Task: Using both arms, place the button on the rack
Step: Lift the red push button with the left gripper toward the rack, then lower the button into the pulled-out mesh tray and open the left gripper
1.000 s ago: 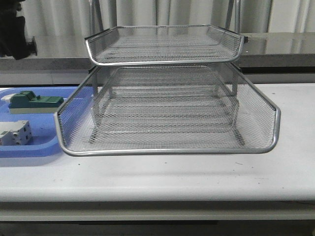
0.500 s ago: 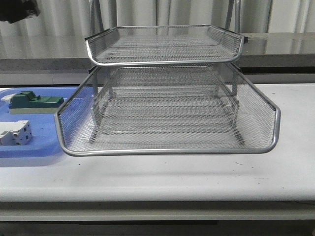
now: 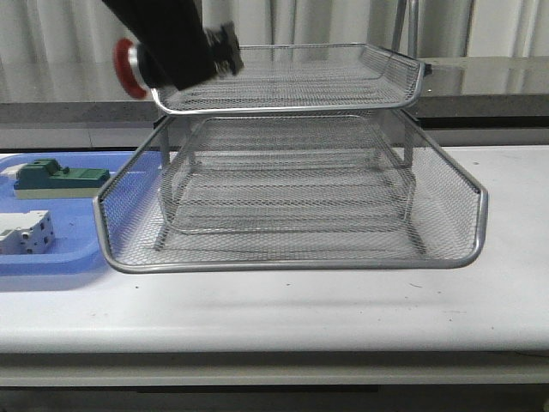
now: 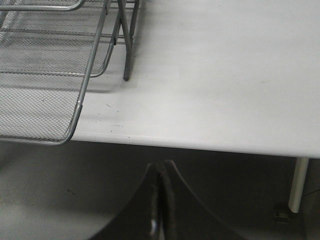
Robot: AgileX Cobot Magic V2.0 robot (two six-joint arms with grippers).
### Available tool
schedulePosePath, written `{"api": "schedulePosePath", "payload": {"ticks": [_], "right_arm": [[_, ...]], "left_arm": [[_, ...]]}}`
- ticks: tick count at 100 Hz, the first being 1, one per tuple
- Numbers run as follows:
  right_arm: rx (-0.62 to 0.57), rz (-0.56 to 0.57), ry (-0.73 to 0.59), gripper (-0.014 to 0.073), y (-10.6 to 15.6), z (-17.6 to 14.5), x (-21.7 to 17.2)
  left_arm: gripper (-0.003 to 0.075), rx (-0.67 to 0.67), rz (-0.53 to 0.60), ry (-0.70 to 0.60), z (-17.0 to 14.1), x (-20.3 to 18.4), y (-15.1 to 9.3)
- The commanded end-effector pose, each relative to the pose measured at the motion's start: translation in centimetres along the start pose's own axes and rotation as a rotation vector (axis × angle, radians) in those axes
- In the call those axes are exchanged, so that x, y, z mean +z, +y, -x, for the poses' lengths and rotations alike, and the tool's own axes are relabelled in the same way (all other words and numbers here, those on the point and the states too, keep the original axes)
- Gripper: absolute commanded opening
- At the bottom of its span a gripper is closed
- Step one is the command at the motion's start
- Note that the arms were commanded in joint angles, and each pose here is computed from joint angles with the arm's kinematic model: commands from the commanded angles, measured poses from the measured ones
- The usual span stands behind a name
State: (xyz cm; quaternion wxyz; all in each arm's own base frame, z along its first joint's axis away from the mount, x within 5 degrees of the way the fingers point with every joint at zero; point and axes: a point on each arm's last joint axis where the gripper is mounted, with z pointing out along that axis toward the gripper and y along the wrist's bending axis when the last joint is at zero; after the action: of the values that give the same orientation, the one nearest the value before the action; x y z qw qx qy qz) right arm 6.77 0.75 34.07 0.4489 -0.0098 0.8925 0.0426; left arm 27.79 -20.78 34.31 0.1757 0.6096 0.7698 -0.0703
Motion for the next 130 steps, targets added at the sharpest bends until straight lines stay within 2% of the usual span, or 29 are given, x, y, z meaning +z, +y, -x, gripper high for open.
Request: {"api": "schedulePosePath", "payload": {"ticks": [1, 26, 52, 59, 76, 83, 118, 130], "right_arm": [[-0.001, -0.006, -0.09, -0.007, 0.0, 1.3, -0.7], [-0.001, -0.006, -0.09, -0.007, 0.0, 1.3, -0.7], [-0.001, -0.006, -0.09, -0.007, 0.0, 1.3, -0.7], [-0.001, -0.006, -0.09, -0.007, 0.0, 1.3, -0.7], [-0.001, -0.006, -0.09, -0.007, 0.0, 1.3, -0.7], [-0.001, -0.006, -0.09, -0.007, 0.0, 1.3, -0.7], [-0.001, -0.006, -0.09, -0.007, 0.0, 1.3, -0.7], [-0.001, -0.006, -0.09, -0.007, 0.0, 1.3, -0.7]], "left_arm": [[0.0039, 0.013, 0.02, -0.067, 1.6, 0.0, -0.5], [0.004, 0.023, 0.034, -0.067, 3.2, 4.9, 0.8], [0.0062, 0.028, 0.039, -0.067, 3.4, 6.2, 1.2], [0.0104, 0.028, 0.039, -0.067, 3.4, 6.2, 1.2], [0.0305, 0.028, 0.038, -0.066, 3.4, 6.2, 1.2], [0.036, 0.028, 0.038, -0.066, 3.4, 6.2, 1.2], [0.0374, 0.031, 0.04, -0.059, 3.3, 6.2, 1.2], [0.0416, 0.031, 0.039, -0.057, 3.3, 6.3, 1.2]]}}
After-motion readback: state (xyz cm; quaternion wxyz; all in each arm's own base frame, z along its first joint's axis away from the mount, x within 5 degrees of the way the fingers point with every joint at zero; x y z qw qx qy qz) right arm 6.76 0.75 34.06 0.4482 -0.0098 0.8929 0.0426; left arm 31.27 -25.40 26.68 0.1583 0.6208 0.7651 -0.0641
